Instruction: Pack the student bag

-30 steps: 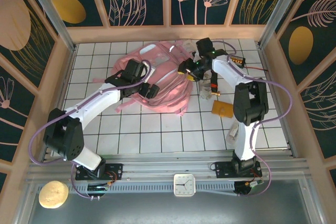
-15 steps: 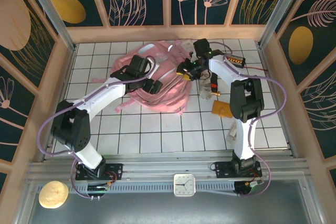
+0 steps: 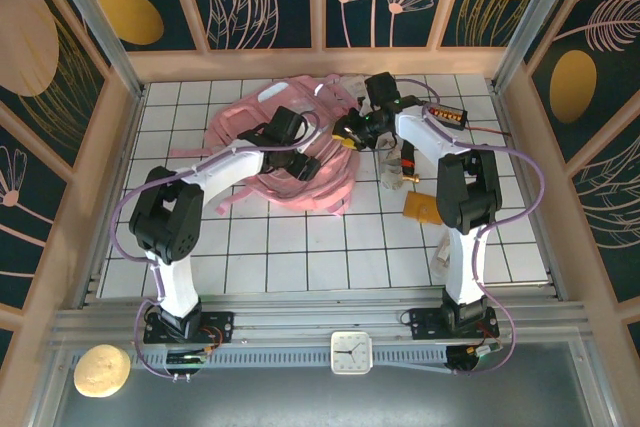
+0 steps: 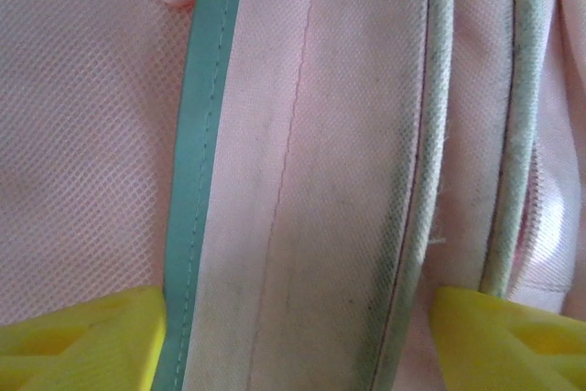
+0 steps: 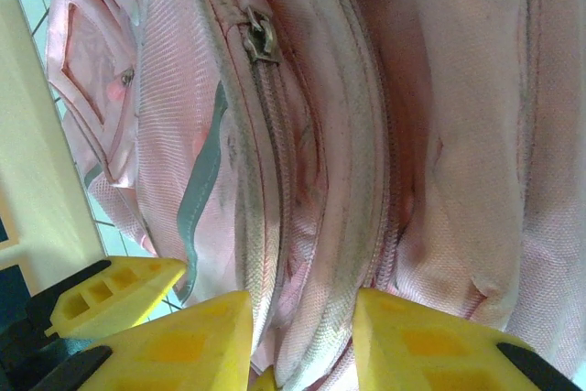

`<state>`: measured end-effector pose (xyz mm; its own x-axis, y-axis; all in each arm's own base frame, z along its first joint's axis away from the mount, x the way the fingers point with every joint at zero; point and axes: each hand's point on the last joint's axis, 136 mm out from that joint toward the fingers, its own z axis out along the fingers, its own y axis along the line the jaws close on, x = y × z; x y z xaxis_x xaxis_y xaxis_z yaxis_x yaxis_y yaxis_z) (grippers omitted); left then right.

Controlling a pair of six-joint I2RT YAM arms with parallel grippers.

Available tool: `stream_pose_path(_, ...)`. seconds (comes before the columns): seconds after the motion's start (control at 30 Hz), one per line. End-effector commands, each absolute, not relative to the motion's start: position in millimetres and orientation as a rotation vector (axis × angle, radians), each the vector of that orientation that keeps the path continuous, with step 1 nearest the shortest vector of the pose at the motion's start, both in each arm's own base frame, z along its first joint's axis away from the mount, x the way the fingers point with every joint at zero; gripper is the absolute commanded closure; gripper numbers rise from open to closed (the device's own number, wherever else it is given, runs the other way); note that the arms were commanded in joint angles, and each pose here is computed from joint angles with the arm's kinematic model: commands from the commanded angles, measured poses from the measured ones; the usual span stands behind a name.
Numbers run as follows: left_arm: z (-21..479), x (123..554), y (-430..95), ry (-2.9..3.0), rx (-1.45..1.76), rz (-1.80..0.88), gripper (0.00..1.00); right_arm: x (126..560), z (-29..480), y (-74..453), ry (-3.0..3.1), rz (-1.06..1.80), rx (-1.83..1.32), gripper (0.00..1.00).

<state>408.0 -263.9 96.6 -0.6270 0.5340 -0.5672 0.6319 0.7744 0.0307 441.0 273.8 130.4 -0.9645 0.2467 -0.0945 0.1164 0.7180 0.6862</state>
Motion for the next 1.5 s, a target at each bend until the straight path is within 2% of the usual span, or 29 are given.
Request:
stream_pose_path(0.0, 94.9, 418.9, -263.3, 2.408, 0.856, -0.185, 0.39, 436.9, 164.6, 287.8, 2.66, 1.161, 0.218, 0.65)
stream_pose_path(0.13, 97.9, 424.6, -266.5, 2.418, 0.853, -0.188, 0.81, 435.4, 164.5, 288.2, 2.661, 1.165, 0.216, 0.65)
stream_pose_path(0.2, 100.7, 427.4, -265.9, 2.427, 0.841, -0.179, 0.94, 434.8, 164.7, 287.9, 2.661, 1.165, 0.216, 0.65)
stream_pose_path(0.27, 107.0, 429.1, -263.1, 2.427, 0.826, -0.171, 1.0, 434.7, 166.8, 288.0, 2.656, 1.169, 0.213, 0.65)
stream_pose_path(0.5, 163.5, 428.1, -253.5, 2.35, 0.724, -0.244, 1.0, 436.9, 168.6, 285.2, 2.642, 1.172, 0.22, 0.56)
stream_pose_path(0.53, 169.1, 427.0, -252.9, 2.343, 0.722, -0.251, 1.0, 436.7, 167.7, 285.7, 2.641, 1.175, 0.223, 0.53)
stream_pose_path(0.6, 181.4, 426.5, -251.0, 2.331, 0.707, -0.26, 1.0, 439.0, 173.1, 286.7, 2.619, 1.191, 0.223, 0.4)
stream_pose_path(0.63, 187.0, 427.1, -249.6, 2.325, 0.692, -0.268, 1.0, 439.7, 177.2, 287.4, 2.604, 1.198, 0.22, 0.38)
stream_pose_path(0.8, 214.6, 425.1, -256.9, 2.285, 0.691, -0.395, 1.0, 436.3, 189.2, 284.7, 2.56, 1.225, 0.211, 0.38)
stream_pose_path(1.03, 206.3, 411.6, -266.7, 2.305, 0.772, -0.483, 1.0, 449.5, 217.7, 305.2, 2.429, 1.346, 0.169, 0.44)
stream_pose_path(1.13, 202.8, 405.7, -268.3, 2.306, 0.795, -0.508, 1.0, 459.0, 226.1, 322.1, 2.403, 1.395, 0.158, 0.58)
stream_pose_path(1.2, 205.7, 402.7, -267.2, 2.295, 0.799, -0.511, 1.0, 463.2, 233.6, 332.6, 2.381, 1.427, 0.154, 0.77)
stream_pose_path(1.23, 210.0, 404.6, -263.5, 2.287, 0.772, -0.488, 0.91, 465.3, 237.2, 335.3, 2.37, 1.43, 0.161, 0.93)
stream_pose_path(1.27, 213.8, 406.9, -258.7, 2.276, 0.737, -0.459, 0.7, 466.7, 241.3, 337.3, 2.359, 1.429, 0.17, 1.0)
stream_pose_path(1.3, 225.5, 405.0, -253.4, 2.242, 0.705, -0.444, 0.48, 467.2, 244.8, 338.7, 2.35, 1.431, 0.174, 1.0)
stream_pose_path(1.33, 233.7, 404.2, -247.2, 2.207, 0.669, -0.421, 0.17, 467.9, 247.8, 340.2, 2.342, 1.434, 0.178, 1.0)
stream_pose_path(1.37, 243.4, 402.1, -240.6, 2.165, 0.637, -0.399, 0.01, 468.2, 252.0, 341.3, 2.334, 1.438, 0.179, 1.0)
stream_pose_path(1.47, 268.6, 386.0, -228.2, 2.032, 0.601, -0.397, 0.01, 468.7, 260.7, 344.8, 2.322, 1.453, 0.185, 1.0)
